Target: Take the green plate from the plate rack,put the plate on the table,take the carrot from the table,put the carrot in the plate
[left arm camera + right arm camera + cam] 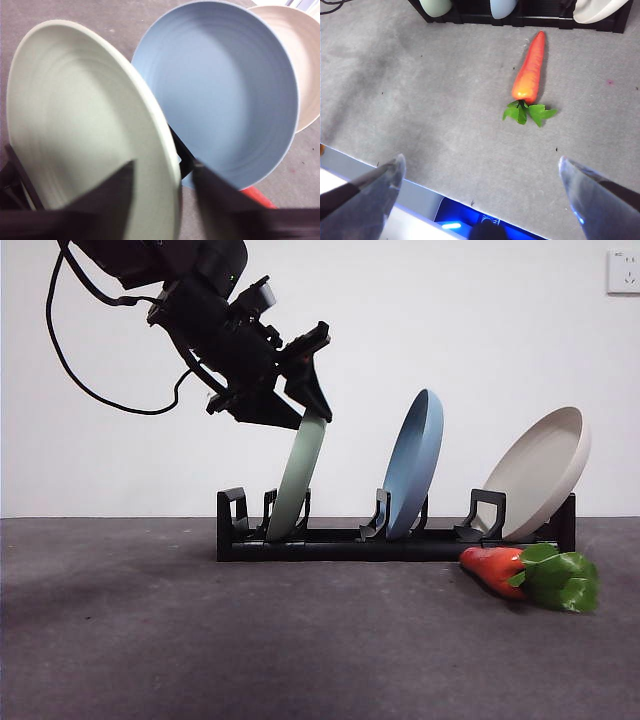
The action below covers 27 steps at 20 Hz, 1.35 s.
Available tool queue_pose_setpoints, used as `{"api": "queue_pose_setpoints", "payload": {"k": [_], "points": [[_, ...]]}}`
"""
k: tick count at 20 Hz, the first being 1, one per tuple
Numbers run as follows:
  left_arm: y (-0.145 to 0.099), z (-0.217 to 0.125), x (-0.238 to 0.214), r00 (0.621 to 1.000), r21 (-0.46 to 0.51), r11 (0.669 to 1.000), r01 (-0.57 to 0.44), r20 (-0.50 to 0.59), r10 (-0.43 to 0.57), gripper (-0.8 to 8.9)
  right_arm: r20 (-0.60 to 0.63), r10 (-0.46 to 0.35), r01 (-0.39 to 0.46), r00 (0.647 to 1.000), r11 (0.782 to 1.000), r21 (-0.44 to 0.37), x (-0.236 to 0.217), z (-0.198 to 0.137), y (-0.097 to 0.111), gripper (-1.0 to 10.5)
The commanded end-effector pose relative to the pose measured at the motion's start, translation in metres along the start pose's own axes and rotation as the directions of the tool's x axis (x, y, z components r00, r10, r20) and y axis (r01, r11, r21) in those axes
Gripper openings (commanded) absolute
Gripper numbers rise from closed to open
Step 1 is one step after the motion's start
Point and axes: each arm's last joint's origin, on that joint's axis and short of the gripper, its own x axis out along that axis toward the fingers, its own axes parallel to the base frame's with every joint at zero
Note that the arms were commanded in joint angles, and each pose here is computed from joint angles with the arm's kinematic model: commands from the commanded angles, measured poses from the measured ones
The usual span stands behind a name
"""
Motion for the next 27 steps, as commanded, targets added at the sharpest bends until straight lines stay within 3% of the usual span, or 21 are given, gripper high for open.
{"api": "queue_pose_setpoints", "payload": {"k": [1, 12, 17, 20, 22, 24, 27], "points": [[0.001, -0.001, 0.002, 1.0, 0.001, 1.0, 0.006, 0.001, -0.006, -0.07, 0.007, 0.0, 0.0, 1.0, 1.0, 0.001, 0.0, 0.001, 0.0, 6.0], [-0.003, 0.011, -0.008, 0.996, -0.032, 0.998, 0.046, 0.072, -0.044, -0.07, 0.018, -0.001, 0.001, 1.0, 1.0, -0.005, 0.001, 0.003, 0.0, 6.0], [-0.013, 0.033, -0.027, 0.984, -0.045, 0.994, 0.098, 0.153, -0.09, -0.07, 0.021, -0.002, 0.002, 1.0, 1.0, -0.007, 0.002, 0.005, -0.002, 6.0], [-0.023, 0.054, -0.039, 0.969, -0.036, 0.981, 0.191, 0.166, -0.182, -0.07, 0.017, -0.001, 0.001, 1.0, 1.0, -0.004, 0.004, 0.006, -0.002, 6.0], [-0.033, 0.068, -0.055, 0.965, -0.006, 0.976, 0.219, 0.148, -0.216, -0.07, 0.017, -0.001, 0.001, 1.0, 1.0, -0.004, 0.004, 0.006, -0.002, 6.0], [-0.048, 0.078, -0.081, 0.971, 0.086, 0.976, 0.201, 0.116, -0.21, -0.06, 0.017, -0.001, 0.001, 1.0, 1.0, -0.004, 0.004, 0.006, -0.002, 6.0], [-0.075, 0.082, -0.138, 0.992, 0.26, 0.961, 0.093, 0.063, -0.113, -0.06, 0.016, -0.001, 0.001, 1.0, 1.0, -0.004, 0.004, 0.006, -0.002, 6.0]]}}
